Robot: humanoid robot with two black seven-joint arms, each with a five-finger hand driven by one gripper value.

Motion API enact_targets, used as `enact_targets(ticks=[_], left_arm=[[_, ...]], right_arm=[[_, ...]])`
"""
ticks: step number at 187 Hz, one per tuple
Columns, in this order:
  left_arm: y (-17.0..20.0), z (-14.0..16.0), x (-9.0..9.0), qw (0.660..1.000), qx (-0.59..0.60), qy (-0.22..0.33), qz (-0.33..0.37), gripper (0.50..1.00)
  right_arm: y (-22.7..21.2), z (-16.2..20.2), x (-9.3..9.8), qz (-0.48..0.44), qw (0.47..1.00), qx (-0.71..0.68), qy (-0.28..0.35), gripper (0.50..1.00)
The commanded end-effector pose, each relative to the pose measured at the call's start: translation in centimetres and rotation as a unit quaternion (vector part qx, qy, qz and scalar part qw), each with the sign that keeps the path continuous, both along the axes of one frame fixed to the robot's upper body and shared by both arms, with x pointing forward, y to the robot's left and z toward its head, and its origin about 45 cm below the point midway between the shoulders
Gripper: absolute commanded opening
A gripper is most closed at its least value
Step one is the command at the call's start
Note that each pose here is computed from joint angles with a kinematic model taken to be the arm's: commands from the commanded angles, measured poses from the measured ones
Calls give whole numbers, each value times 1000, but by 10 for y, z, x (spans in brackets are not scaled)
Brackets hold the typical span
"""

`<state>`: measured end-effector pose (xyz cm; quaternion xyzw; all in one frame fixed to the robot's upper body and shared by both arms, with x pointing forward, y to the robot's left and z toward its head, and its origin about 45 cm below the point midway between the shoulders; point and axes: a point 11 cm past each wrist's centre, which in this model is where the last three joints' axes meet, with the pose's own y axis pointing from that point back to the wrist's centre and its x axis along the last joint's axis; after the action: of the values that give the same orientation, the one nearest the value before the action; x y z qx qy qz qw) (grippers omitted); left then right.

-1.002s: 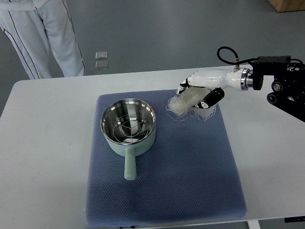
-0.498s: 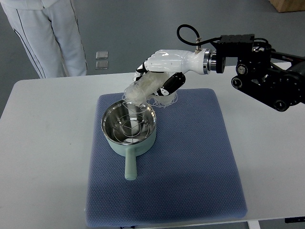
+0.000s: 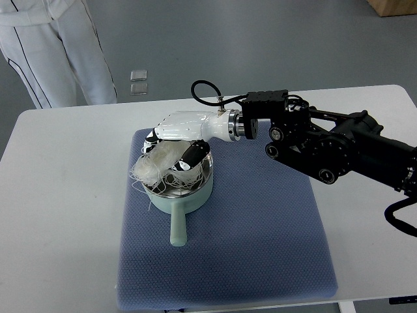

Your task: Put vermicelli into pot with right hand

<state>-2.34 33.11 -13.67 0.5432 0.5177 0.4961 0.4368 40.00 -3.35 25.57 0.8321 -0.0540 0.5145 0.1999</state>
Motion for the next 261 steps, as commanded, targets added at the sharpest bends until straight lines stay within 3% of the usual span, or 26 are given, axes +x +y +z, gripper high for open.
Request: enact_targets(ticks=[1, 14, 53, 103, 116, 162, 178, 201, 215, 236, 261], left_arm=[[0, 0, 0, 1000, 0, 0, 0, 1000], [0, 0, 0, 1000, 0, 0, 0, 1000], [0, 0, 0, 1000, 0, 0, 0, 1000], [0, 0, 0, 1000, 0, 0, 0, 1000], [0, 0, 0, 1000, 0, 0, 0, 1000], [0, 0, 0, 1000, 0, 0, 0, 1000], [0, 0, 0, 1000, 0, 0, 0, 1000], [0, 0, 0, 1000, 0, 0, 0, 1000], [0, 0, 0, 1000, 0, 0, 0, 1000], [0, 0, 0, 1000, 0, 0, 0, 1000], [0, 0, 0, 1000, 0, 0, 0, 1000]], right_arm=[[-3, -4, 3, -12, 1000, 2, -1, 682], [-7, -6, 6, -21, 1000, 4, -2, 754], [-14, -4, 10, -31, 999, 6, -4, 821], [-25, 6, 17, -44, 999, 22, -7, 862], [-30, 21, 23, -54, 997, 48, -3, 901], [-58, 75, 49, -126, 969, 205, 62, 915], [-76, 78, 60, -169, 933, 293, 125, 915], [-117, 33, 69, -261, 854, 393, 219, 915], [-136, 17, 75, -308, 810, 435, 243, 915], [-158, -7, 81, -380, 703, 526, 291, 915], [-189, -34, 82, -448, 617, 570, 306, 913]])
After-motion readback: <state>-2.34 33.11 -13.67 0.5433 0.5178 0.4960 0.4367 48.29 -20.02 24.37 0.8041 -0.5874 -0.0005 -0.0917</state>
